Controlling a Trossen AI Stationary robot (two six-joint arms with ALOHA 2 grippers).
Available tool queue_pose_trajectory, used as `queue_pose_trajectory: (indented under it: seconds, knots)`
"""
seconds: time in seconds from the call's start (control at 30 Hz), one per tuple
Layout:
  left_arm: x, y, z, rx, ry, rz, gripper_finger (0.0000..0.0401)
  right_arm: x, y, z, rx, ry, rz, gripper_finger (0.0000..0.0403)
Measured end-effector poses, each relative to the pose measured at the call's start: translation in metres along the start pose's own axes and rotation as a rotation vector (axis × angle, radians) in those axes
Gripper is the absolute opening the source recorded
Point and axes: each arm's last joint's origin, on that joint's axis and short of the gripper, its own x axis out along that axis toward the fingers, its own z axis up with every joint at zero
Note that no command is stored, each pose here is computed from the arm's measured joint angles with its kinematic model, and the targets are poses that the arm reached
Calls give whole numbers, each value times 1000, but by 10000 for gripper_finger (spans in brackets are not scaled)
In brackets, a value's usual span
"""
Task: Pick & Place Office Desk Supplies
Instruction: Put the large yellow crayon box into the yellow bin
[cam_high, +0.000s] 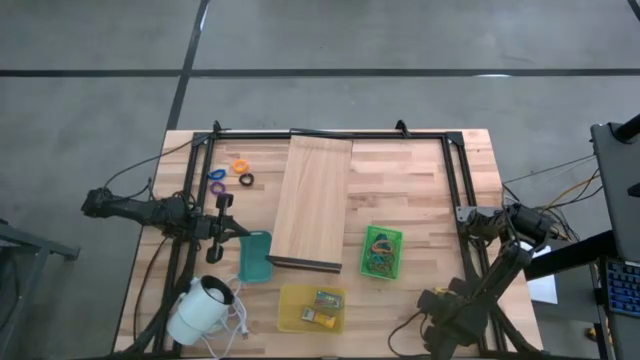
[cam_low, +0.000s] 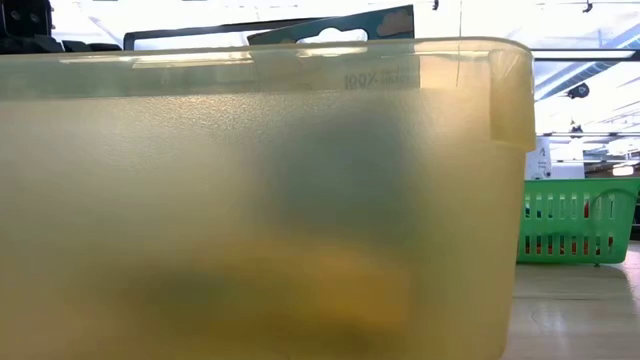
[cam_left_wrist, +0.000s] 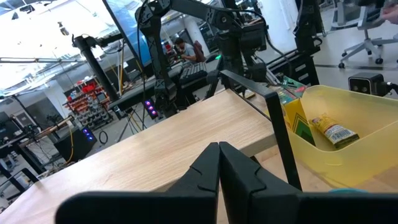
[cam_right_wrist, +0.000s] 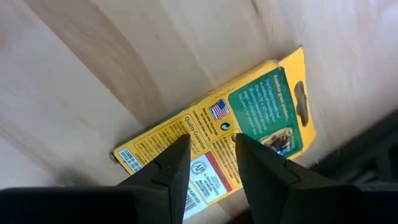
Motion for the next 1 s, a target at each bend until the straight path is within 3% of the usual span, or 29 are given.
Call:
queue_pose_trajectory:
  seconds: [0.27,1.0]
  knots:
    - [0,0,0,0,-1,-1,12,-6,16,12,19,-137,163,126]
    - [0,0,0,0,0,-1,12,-21,34,97,151,-203,449,101]
